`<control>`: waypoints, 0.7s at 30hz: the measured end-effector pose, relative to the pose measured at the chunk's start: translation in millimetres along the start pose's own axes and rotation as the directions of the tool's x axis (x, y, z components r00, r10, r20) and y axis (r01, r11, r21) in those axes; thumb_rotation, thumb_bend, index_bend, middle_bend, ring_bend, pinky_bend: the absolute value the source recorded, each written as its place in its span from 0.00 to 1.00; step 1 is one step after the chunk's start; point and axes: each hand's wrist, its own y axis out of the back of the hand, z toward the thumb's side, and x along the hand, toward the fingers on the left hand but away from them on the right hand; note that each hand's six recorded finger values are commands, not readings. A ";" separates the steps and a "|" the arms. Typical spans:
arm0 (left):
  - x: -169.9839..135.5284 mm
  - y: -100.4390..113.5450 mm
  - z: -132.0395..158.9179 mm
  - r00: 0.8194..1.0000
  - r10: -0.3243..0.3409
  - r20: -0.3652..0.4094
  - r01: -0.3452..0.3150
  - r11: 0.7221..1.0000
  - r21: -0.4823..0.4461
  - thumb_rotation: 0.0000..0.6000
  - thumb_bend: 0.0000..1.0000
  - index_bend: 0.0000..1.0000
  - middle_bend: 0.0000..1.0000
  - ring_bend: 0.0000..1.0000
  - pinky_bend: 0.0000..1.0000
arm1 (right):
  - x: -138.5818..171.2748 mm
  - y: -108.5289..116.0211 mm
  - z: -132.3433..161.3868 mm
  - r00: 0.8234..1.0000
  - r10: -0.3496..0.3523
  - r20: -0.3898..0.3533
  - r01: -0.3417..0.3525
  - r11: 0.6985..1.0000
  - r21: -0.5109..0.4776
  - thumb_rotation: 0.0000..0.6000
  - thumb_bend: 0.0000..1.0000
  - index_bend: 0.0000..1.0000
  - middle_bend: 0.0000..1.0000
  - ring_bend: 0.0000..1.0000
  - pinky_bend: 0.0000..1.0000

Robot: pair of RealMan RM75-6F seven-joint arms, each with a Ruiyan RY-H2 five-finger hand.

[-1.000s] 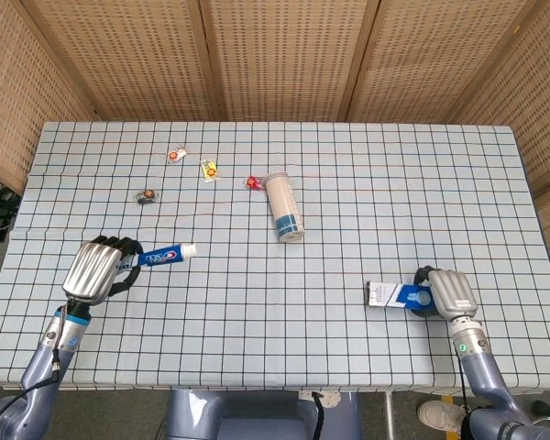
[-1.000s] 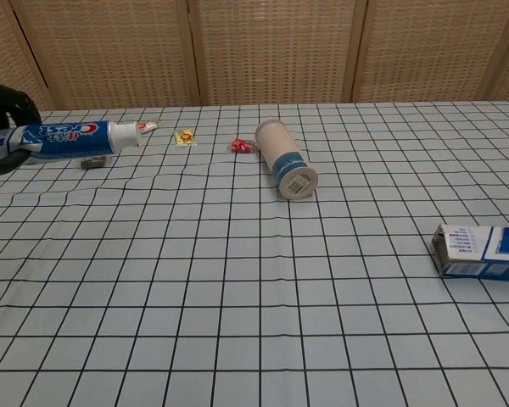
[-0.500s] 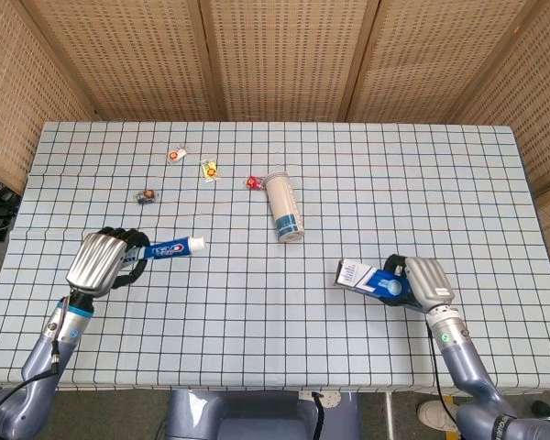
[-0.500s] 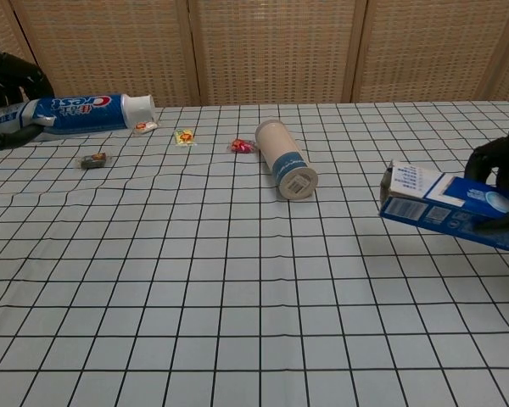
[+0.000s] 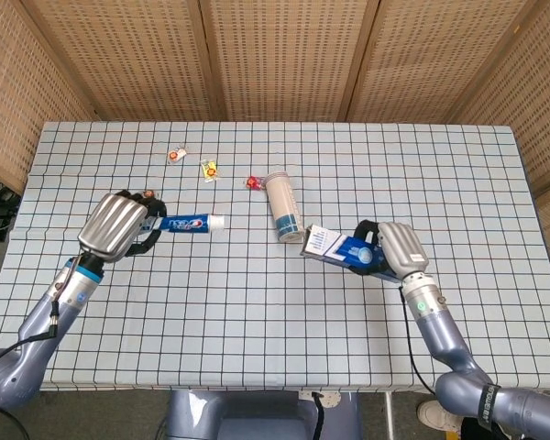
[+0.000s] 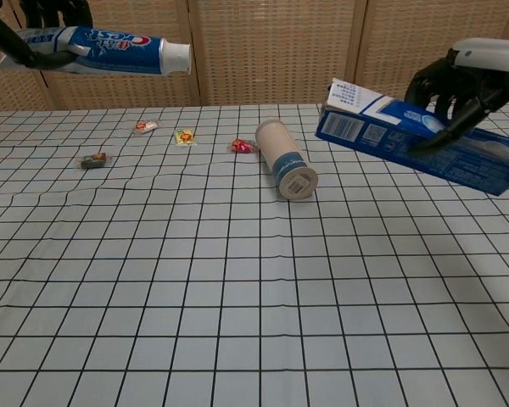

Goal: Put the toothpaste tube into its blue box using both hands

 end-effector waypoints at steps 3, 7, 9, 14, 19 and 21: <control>13.5 11.4 8.5 1.000 -0.017 0.021 0.016 1.000 0.020 1.00 0.66 0.87 0.52 0.50 0.46 | -9.6 2.8 10.1 1.000 -0.001 -0.008 0.001 1.000 -0.006 1.00 0.24 0.78 0.61 0.66 0.70; 27.6 19.4 19.1 0.998 -0.051 0.045 0.049 0.998 0.049 1.00 0.66 0.87 0.52 0.50 0.46 | -18.0 5.4 18.9 1.000 -0.004 -0.015 0.004 1.000 -0.009 1.00 0.24 0.78 0.61 0.66 0.70; 34.3 23.2 24.8 0.996 -0.068 0.056 0.064 0.996 0.062 1.00 0.66 0.87 0.52 0.50 0.46 | -19.5 6.0 21.2 1.000 -0.005 -0.017 0.005 1.000 -0.012 1.00 0.24 0.78 0.61 0.66 0.70; 48.2 32.0 40.2 0.993 -0.090 0.083 0.081 0.991 0.105 1.00 0.66 0.87 0.52 0.50 0.46 | -20.4 6.2 23.4 1.000 -0.003 -0.016 0.002 1.000 -0.017 1.00 0.24 0.78 0.61 0.66 0.70; 57.2 34.4 49.6 0.989 -0.120 0.091 0.104 0.981 0.163 1.00 0.66 0.87 0.52 0.50 0.46 | -19.1 9.2 24.4 1.000 -0.008 -0.014 0.008 1.000 -0.017 1.00 0.24 0.78 0.61 0.66 0.70; 60.6 35.5 52.6 0.988 -0.128 0.088 0.111 0.978 0.176 1.00 0.66 0.87 0.52 0.50 0.46 | -18.0 10.4 25.3 1.000 -0.011 -0.015 0.011 1.000 -0.019 1.00 0.24 0.78 0.61 0.66 0.70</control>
